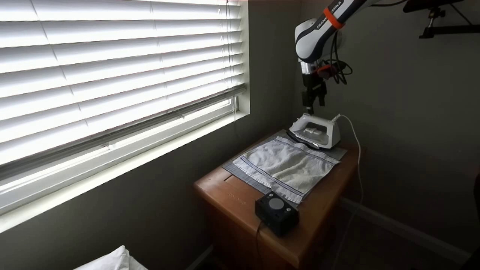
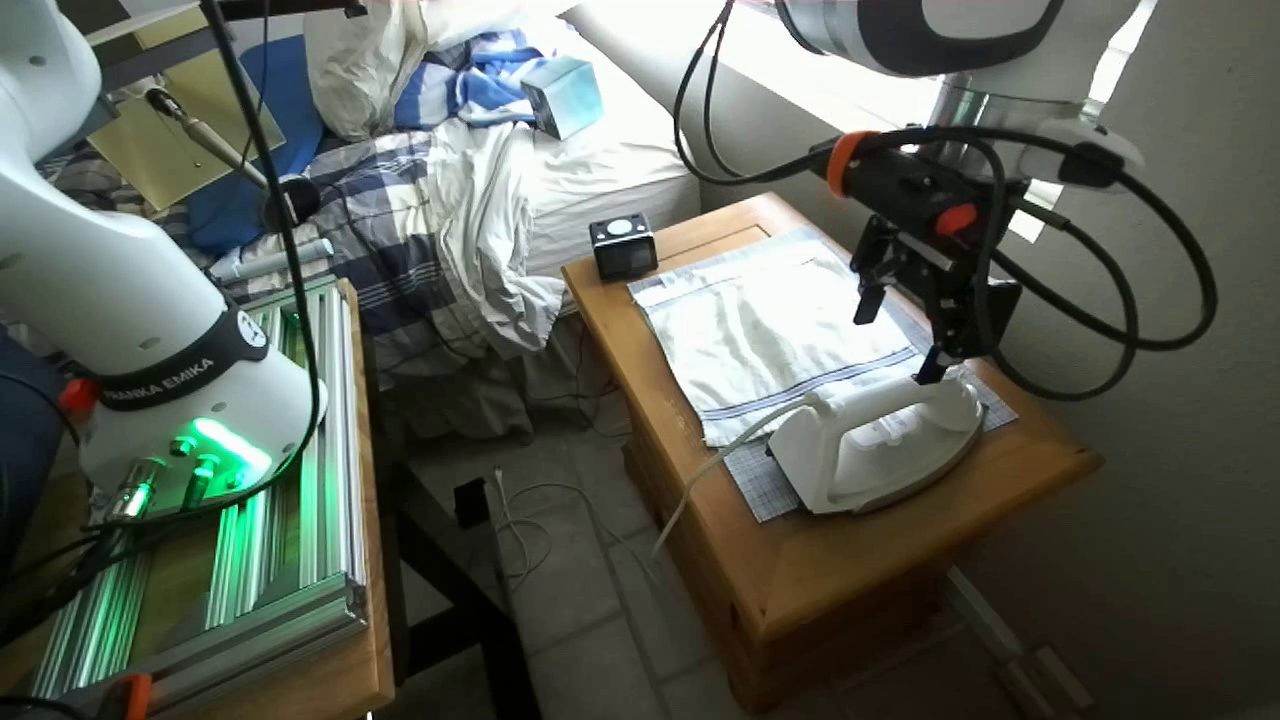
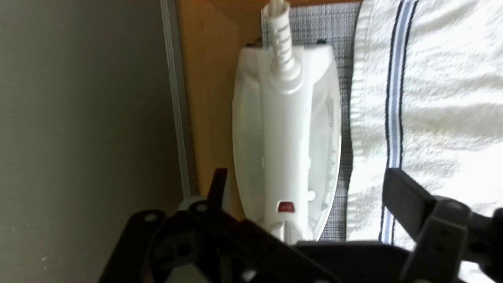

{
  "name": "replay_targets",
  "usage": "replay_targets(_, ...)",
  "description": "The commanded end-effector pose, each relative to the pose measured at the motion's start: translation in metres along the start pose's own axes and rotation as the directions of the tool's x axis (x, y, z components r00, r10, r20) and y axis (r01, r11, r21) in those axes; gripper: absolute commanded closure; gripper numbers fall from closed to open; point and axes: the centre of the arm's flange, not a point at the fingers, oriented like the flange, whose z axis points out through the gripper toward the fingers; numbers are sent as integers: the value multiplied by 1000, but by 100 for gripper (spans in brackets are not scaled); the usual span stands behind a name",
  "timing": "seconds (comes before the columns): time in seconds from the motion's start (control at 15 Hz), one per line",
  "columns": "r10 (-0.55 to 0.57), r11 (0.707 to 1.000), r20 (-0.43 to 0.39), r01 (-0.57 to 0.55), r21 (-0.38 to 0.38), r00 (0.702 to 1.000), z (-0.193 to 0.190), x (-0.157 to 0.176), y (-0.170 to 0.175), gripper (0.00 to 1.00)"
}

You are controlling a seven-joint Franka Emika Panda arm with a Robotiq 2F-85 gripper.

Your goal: Move the pressing iron to the right

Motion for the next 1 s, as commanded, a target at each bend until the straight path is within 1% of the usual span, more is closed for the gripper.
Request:
replay_targets(0.0, 12, 1000, 78, -14, 20, 997, -30, -32, -12, 0)
replay_targets(0.07, 18, 998, 80, -23, 64, 997, -39, -43, -19, 0)
replay_targets(0.2, 21, 995, 51, -26, 94, 998, -54, -60, -37, 0)
replay_targets(0.4, 8, 993, 3, -8, 117, 1000, -74, -87, -67, 0)
replay_targets(0.53, 7, 995, -41, -3, 98, 999, -82, -103, -89, 0)
replay_targets(0.8, -11, 997, -101, 19, 75, 995, -87, -134, -129, 0)
replay_targets(0.87, -8, 998, -136, 17, 64, 991, -87, -141, -136, 0)
replay_targets(0.93, -26, 996, -83, 33, 81, 996, -88, -105, -125, 0)
